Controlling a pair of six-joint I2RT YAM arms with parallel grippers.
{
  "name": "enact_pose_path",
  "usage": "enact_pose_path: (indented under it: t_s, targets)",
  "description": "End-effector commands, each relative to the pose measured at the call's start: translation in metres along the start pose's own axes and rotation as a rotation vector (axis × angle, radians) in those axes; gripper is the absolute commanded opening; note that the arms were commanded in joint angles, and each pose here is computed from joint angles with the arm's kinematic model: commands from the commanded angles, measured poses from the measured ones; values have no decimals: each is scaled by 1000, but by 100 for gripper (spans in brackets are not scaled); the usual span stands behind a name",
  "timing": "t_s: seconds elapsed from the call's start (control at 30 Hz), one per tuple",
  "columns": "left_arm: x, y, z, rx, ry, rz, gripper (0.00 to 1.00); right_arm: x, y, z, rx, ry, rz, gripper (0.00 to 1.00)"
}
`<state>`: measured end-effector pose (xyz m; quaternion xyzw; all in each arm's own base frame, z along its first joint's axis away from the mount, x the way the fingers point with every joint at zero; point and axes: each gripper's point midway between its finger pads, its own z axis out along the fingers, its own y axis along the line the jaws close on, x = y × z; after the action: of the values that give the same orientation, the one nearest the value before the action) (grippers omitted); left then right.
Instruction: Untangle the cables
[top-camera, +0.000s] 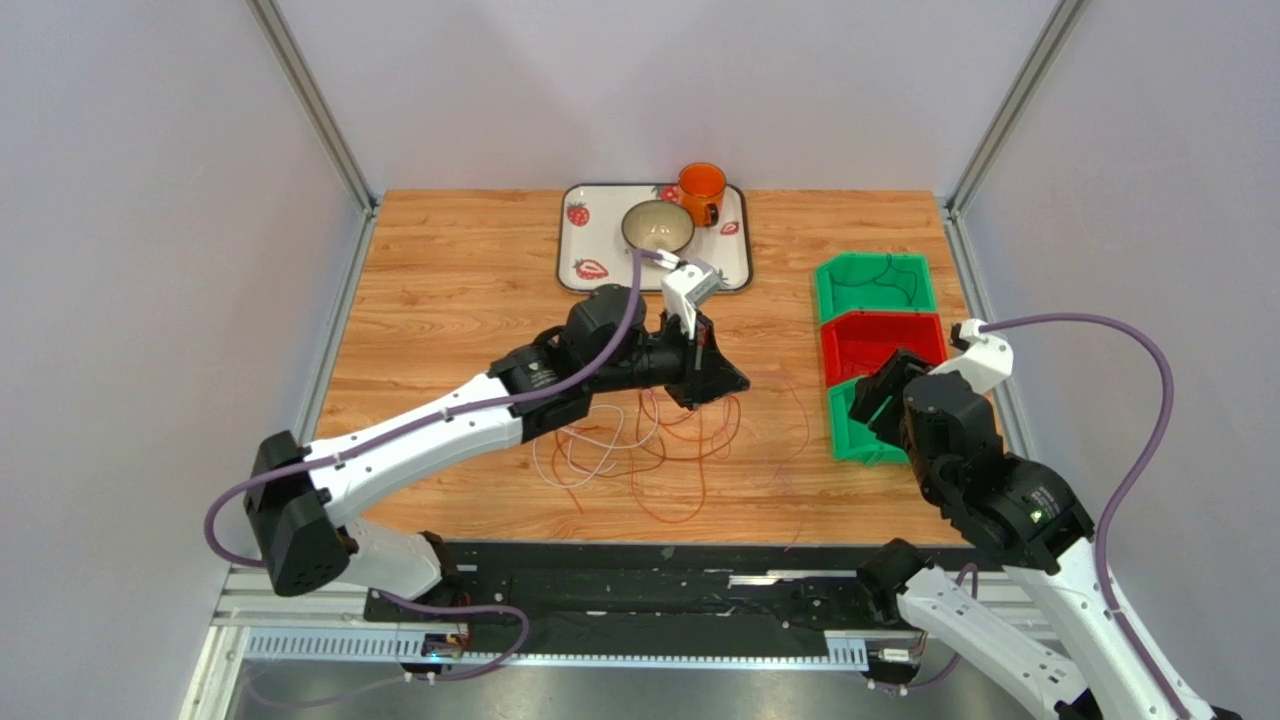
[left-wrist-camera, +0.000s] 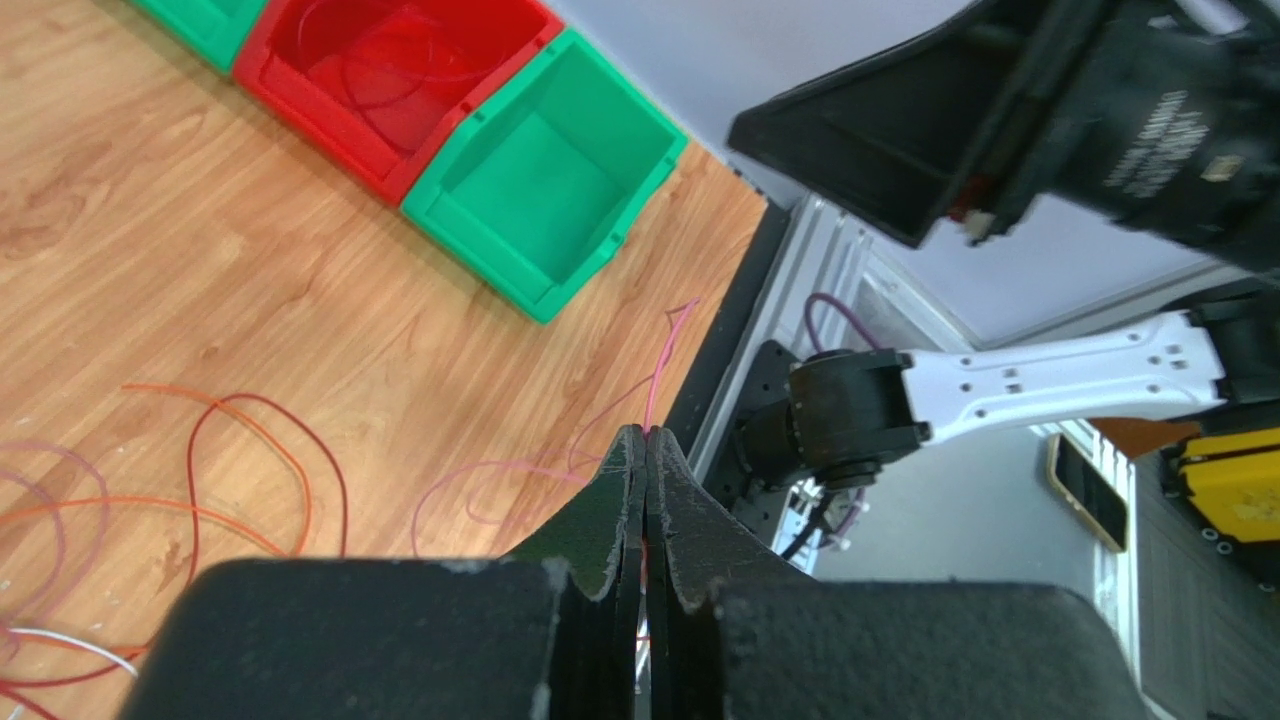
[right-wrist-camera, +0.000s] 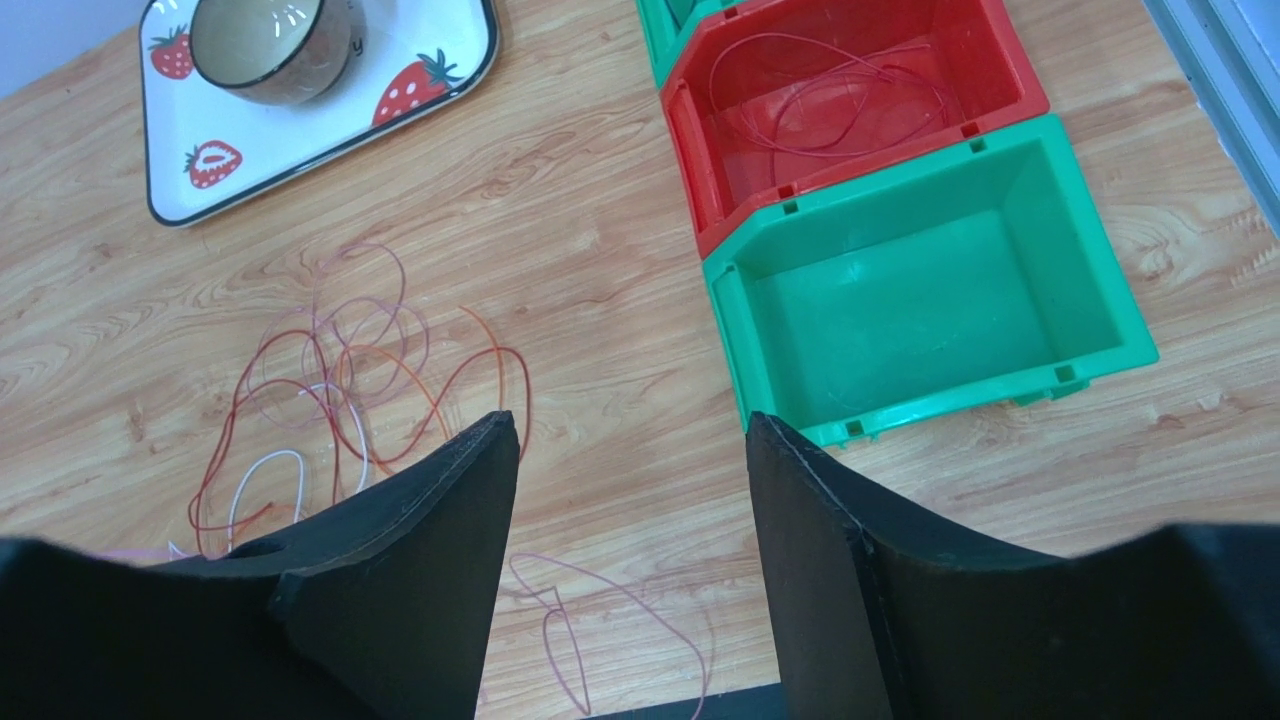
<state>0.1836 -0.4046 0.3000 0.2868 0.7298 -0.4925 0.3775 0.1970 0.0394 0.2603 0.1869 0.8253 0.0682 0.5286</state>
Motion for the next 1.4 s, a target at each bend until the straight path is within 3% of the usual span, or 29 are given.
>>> enact_pose_path:
  t_s: [0.0, 0.23, 0.47, 0.73, 0.93, 1.37]
  targets:
    - [29, 12, 35, 59, 28, -12, 0, 10, -8, 2, 27, 19, 1, 62]
    - [104, 44, 86, 52, 215, -123, 0, 48, -7, 13, 51, 161, -22, 62]
    - [134, 51, 80, -15, 304, -164, 0, 56, 7, 13, -5, 207, 3, 63]
    - [198, 74, 73, -130, 471, -288, 0, 125, 23, 27, -21, 464, 21, 65]
    - [234, 97, 77, -220, 573, -338, 0, 159, 22, 35, -37, 549, 6, 64]
    - [256, 118, 84, -224, 627, -361, 0, 221, 16, 46, -16, 744, -49, 61]
